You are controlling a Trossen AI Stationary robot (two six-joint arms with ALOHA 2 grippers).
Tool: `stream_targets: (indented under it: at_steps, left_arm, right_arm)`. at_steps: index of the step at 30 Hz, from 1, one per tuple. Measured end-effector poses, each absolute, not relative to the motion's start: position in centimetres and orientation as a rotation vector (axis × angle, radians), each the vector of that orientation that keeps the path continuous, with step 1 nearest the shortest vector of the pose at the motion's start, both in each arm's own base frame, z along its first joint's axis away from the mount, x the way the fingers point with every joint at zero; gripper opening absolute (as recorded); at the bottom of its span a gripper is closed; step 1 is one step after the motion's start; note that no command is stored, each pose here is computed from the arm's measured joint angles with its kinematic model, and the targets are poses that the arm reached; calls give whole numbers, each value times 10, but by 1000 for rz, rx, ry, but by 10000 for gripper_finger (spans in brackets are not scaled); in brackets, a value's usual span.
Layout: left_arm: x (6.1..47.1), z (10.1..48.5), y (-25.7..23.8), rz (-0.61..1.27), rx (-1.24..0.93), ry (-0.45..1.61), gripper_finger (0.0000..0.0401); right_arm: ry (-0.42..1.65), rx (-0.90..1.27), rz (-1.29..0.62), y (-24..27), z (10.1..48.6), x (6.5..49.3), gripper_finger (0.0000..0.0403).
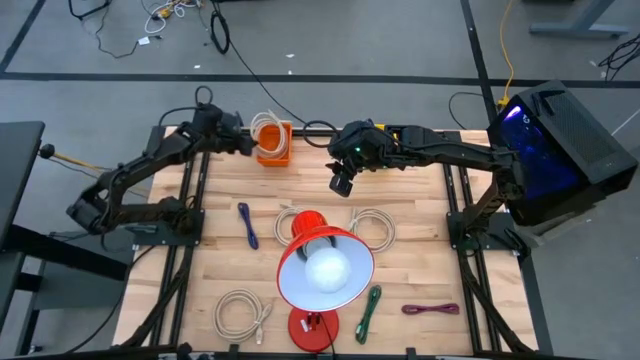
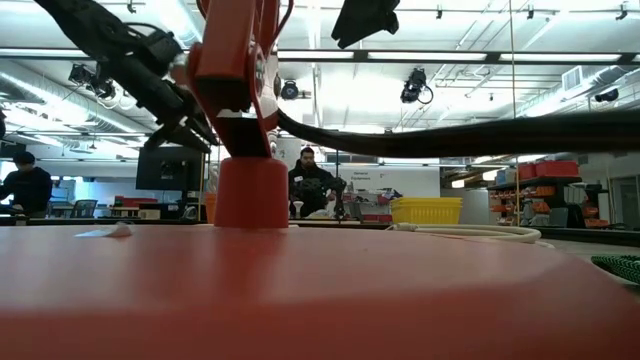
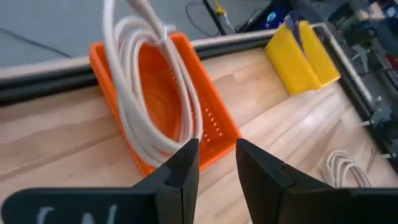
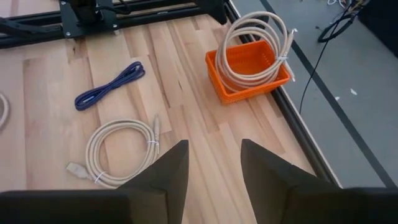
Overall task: Pick & Place USB Port
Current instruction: Put the blue USB cable into the yellow bin
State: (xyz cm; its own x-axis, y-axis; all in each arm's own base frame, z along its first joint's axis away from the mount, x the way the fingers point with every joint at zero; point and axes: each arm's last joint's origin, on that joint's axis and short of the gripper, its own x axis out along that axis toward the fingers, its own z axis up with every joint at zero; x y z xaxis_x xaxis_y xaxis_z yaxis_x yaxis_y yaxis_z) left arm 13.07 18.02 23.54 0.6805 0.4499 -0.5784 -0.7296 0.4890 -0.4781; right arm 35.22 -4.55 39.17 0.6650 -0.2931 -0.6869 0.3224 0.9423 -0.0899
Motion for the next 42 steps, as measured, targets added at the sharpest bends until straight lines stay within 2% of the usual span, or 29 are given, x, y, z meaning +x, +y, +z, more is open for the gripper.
stream_targets:
  at_steps: [3,7,16,23,27,34,42]
  left_arm:
    - [128,237,177,750,-796,409,110]
    - [132,233,167,635,-885,462,110]
    - [150,216,119,472,-947,810,110]
    - [149,206,77,631,-1006,1108,110]
    - [152,209,61,707,-1104,1094,110]
    - [158,206,41,901,-1104,1058,110]
    - [176,194,18,967,-1159,1070,110]
  right_arm:
    - [769,37,-347,-46,392,352,149]
    - [770,29,-350,-46,392,352,149]
    - [775,6,-365,-47,392,352,149]
    - [797,-2,-362,-47,390,350,149]
    - [804,-16,-356,-47,390,350,149]
    - [811,-55,-339,-47,390,350,149]
    - [832,-104,-317,-47,389,349,149]
